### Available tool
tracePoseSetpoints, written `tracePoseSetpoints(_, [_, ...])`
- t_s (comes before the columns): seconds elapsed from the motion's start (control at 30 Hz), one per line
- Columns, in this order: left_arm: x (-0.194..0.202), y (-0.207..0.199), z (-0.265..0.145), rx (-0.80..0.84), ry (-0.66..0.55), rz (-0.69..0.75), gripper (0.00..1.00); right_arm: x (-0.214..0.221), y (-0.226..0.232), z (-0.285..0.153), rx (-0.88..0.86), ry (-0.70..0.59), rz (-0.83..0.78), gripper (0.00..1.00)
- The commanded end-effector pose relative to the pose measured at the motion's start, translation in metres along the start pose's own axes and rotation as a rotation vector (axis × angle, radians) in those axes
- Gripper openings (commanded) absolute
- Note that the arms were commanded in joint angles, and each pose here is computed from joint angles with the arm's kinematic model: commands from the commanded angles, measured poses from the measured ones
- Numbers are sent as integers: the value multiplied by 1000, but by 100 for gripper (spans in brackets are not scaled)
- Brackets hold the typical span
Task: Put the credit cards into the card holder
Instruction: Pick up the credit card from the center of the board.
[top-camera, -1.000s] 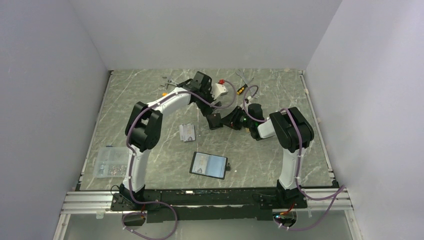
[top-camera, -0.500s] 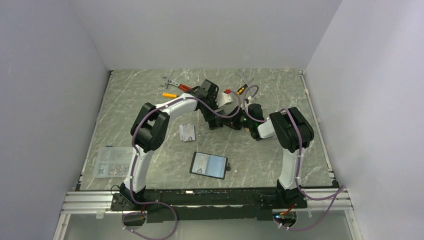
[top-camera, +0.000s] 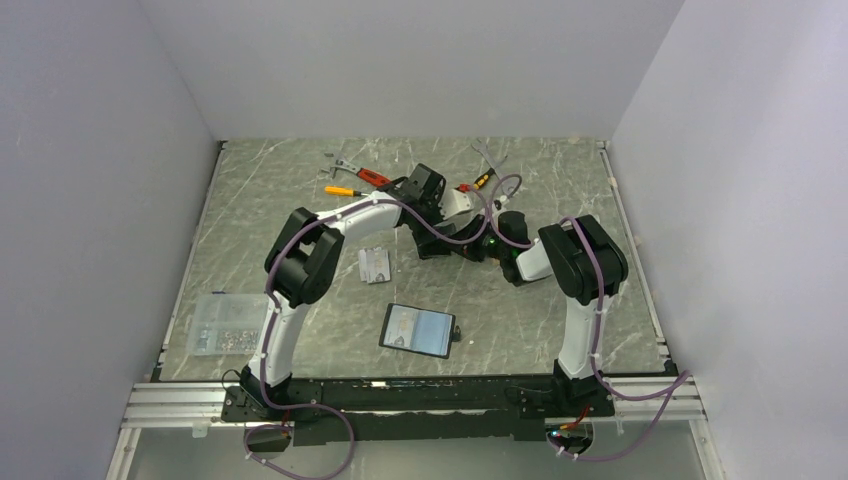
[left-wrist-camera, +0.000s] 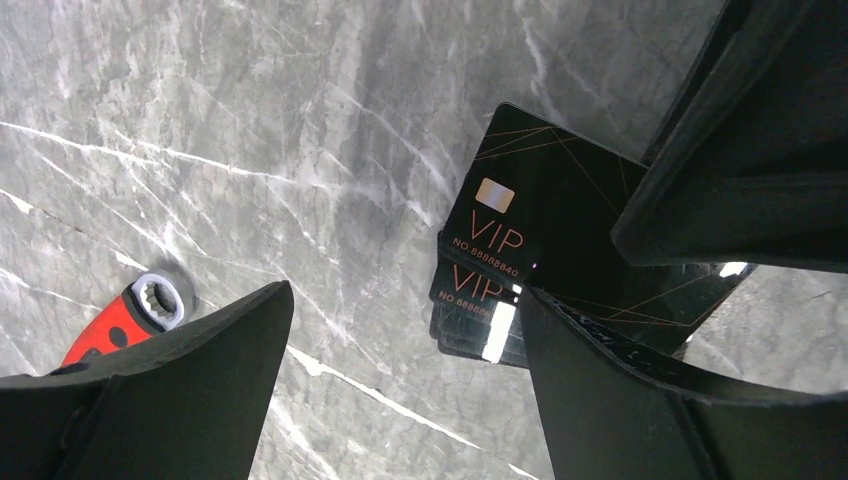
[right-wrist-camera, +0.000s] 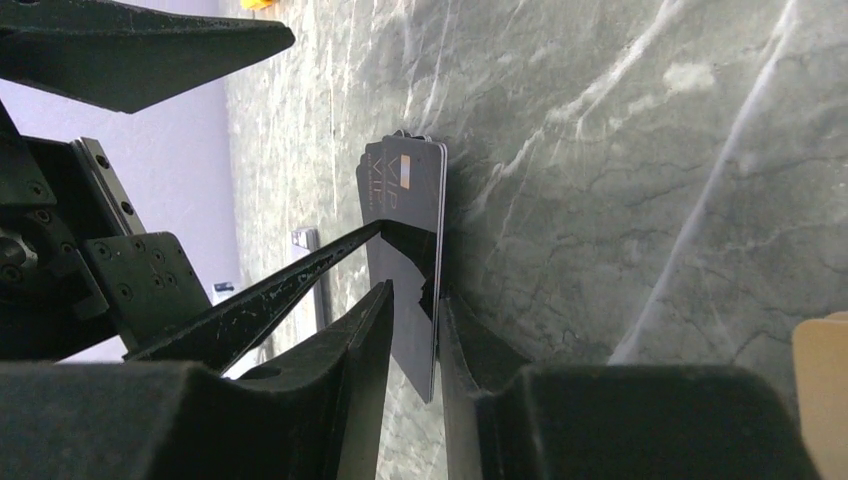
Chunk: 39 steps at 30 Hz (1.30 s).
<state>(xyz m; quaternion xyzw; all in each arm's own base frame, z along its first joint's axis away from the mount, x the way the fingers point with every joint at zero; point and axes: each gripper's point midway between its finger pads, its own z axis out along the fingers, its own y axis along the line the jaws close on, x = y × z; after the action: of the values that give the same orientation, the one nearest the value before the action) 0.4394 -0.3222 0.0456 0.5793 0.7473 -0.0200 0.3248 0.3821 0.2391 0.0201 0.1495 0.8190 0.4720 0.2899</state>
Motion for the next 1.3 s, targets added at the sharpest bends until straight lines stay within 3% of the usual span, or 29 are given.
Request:
tracePoseSetpoints(0.0, [-4, -35, 7, 112, -18, -3, 90, 25, -52, -6, 161, 37, 70, 26])
tracePoseSetpoints(0.23, [1, -34, 5, 109, -3, -8, 90, 26, -48, -8, 143, 33, 70, 5])
tracePoseSetpoints(0.57, [18, -18, 3, 77, 36, -18, 90, 27, -52, -29, 221, 20, 1, 2])
tracePoseSetpoints(0.73, [17, 1, -13, 73, 17, -97, 90, 25, -38, -33, 174, 19, -16, 0])
tracePoseSetpoints(0.97, [-13, 32, -85, 135, -172, -344, 98, 9, 16, -38, 6, 1, -80, 0])
tracePoseSetpoints(1.27, [-35, -4, -139, 462, -367, -629, 99, -1, 81, -60, -196, -20, -146, 0])
